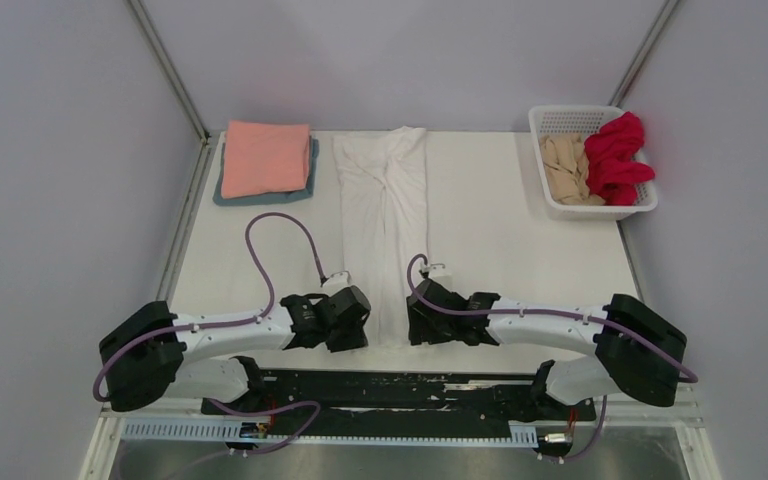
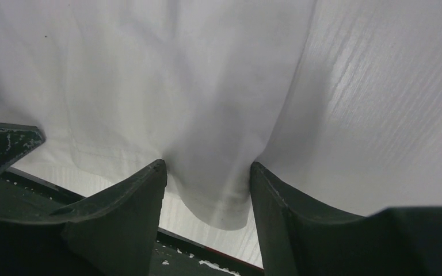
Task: Fold and stack the t-shirts
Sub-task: Grab the bottom of the folded rectangular tshirt with both arms
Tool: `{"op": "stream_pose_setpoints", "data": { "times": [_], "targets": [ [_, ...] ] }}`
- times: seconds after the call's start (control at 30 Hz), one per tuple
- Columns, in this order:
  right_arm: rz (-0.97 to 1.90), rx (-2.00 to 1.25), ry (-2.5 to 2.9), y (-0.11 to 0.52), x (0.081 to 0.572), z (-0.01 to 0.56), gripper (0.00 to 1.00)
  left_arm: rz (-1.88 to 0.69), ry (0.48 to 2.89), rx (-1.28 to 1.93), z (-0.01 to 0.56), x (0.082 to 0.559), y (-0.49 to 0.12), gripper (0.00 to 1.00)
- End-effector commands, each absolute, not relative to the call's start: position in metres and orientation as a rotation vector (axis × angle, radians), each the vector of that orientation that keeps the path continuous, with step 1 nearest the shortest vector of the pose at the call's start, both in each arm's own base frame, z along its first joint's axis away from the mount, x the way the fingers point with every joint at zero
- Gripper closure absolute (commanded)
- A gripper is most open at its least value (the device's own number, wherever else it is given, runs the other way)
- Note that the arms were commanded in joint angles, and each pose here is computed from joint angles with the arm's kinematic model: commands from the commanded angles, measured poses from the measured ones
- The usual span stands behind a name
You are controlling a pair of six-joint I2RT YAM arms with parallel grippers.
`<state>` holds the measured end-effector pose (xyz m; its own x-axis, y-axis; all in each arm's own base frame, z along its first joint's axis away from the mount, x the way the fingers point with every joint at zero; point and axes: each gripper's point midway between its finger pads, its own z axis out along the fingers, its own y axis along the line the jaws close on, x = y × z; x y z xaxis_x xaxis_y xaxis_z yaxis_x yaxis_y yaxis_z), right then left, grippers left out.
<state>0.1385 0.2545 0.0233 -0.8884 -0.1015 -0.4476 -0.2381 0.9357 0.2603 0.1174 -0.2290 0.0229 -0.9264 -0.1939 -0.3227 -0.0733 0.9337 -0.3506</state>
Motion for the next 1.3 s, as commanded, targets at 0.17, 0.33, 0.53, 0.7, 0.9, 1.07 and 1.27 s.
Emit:
{"op": "stream_pose_setpoints", "data": {
  "times": [0.17, 0.33, 0.53, 0.7, 0.9, 1.07, 1.27],
  "targets": [
    [0.245, -0.191, 2.684, 0.216, 0.132, 0.013, 0.63, -0.302, 2.732, -0.286, 0.010, 0.121, -0.209, 1.00],
    [0.286, -0.175, 2.701, 0.211, 0.123, 0.015, 0.87, -0.321, 2.747, -0.298, 0.009, 0.114, -0.205, 1.00],
    [0.268, -0.168, 2.706, 0.201, 0.119, 0.009, 1.00, -0.309, 2.762, -0.276, 0.010, 0.110, -0.201, 1.00],
    [0.277, -0.164, 2.646, 0.185, 0.121, 0.022, 1.00, -0.258, 2.759, -0.282, 0.010, 0.106, -0.184, 1.00],
    [0.597, -0.314, 2.605, 0.205, 0.099, 0.042, 1.00, -0.503, 2.762, -0.203, 0.016, 0.092, -0.199, 1.00],
    [0.682, -0.303, 2.649, 0.208, 0.085, 0.032, 1.00, -0.752, 2.755, -0.116, 0.020, 0.080, -0.224, 1.00],
    [0.814, -0.306, 2.649, 0.214, 0.072, 0.041, 1.00, -0.758, 2.779, -0.101, 0.021, 0.070, -0.220, 1.00]
  ]
}}
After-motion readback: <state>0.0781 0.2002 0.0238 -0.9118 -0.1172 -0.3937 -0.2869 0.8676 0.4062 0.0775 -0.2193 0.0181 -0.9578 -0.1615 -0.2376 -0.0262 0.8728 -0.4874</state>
